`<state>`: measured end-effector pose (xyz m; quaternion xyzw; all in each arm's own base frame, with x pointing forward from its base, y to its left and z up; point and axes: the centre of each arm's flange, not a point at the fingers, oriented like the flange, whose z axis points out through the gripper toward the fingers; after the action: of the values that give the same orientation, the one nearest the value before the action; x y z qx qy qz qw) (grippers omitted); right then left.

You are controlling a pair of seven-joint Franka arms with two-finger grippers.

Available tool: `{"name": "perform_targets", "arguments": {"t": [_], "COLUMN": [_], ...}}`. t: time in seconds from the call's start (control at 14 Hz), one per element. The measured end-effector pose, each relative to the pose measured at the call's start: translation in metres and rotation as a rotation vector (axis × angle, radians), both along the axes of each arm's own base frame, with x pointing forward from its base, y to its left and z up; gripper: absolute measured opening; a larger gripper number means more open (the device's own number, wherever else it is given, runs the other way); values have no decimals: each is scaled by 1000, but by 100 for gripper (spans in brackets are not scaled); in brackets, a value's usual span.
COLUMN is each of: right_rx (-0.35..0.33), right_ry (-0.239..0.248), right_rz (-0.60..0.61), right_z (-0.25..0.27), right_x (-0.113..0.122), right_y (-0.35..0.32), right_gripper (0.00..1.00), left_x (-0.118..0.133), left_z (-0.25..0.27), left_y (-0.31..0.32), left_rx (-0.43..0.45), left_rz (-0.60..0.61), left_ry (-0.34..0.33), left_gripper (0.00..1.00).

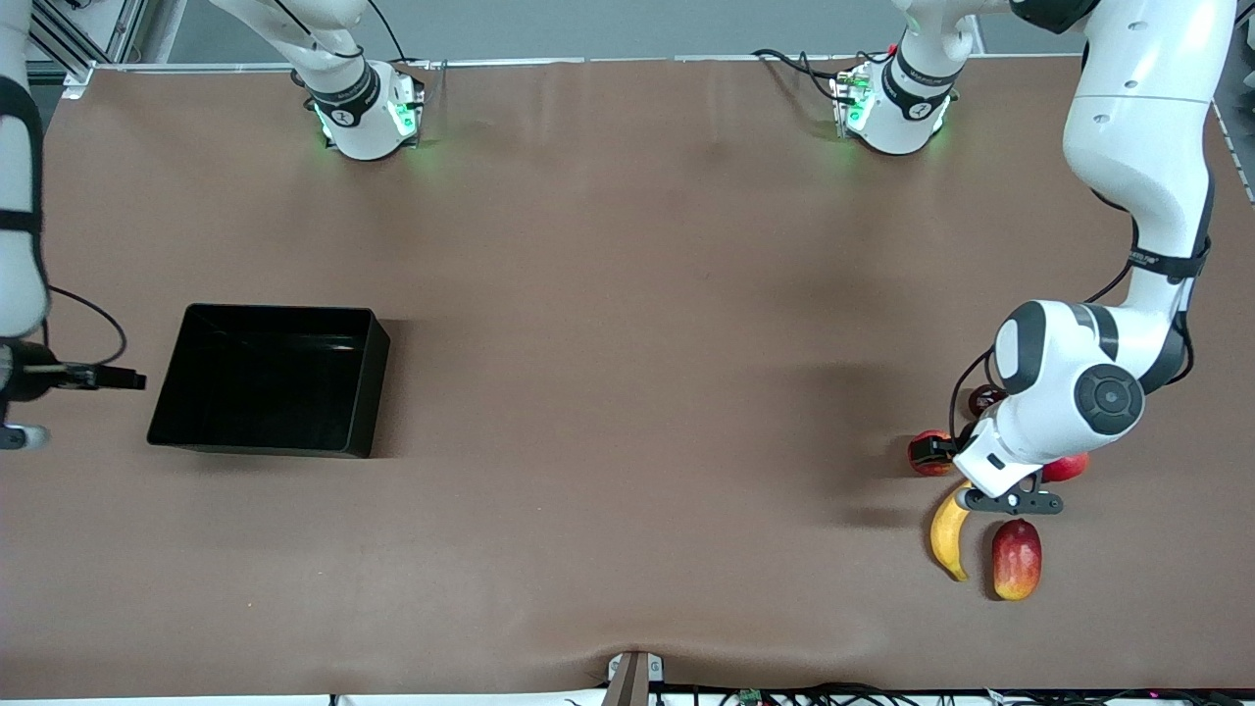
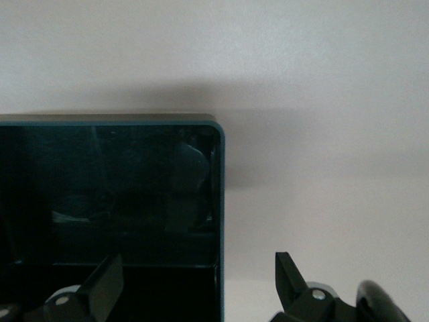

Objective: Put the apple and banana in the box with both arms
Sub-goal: 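Grasp the apple with the left gripper while the right gripper reaches the box, then lift the apple with the left gripper while the right gripper pushes the box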

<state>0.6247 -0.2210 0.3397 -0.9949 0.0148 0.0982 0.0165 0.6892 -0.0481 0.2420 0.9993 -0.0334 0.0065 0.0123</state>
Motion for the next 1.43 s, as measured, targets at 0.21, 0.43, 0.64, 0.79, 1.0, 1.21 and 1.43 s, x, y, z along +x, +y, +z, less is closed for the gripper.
{"name": "perform_targets", "arguments": {"t": [0.21, 0.43, 0.64, 0.79, 1.0, 1.21, 1.43], "right_rx": [6, 13, 25, 33, 45, 62, 165], "right_ry": [12, 29, 49, 56, 58, 72, 107], "right_rz": [11, 12, 16, 33, 57, 65, 37], "right_z": [-47, -73, -85, -88, -90, -90, -71], "right_x": [-14, -28, -39, -43, -45, -46, -37], "right_y": [-9, -7, -11, -13, -14, -11, 6], "right_gripper": [100, 93, 58, 35, 5, 6, 6], "left_x": [-2, -3, -5, -5, -4, 1, 5], "left_z": [-10, -20, -28, -28, -26, -7, 33], "left_y": [0, -1, -1, -1, -1, -1, -3], "left_rx": [-1, -3, -4, -3, -3, -3, 1], "left_rz": [0, -1, -1, -2, -1, -2, -6], "left_ry": [14, 20, 31, 28, 23, -11, -49], "left_gripper": [88, 79, 71, 65, 65, 65, 65]}}
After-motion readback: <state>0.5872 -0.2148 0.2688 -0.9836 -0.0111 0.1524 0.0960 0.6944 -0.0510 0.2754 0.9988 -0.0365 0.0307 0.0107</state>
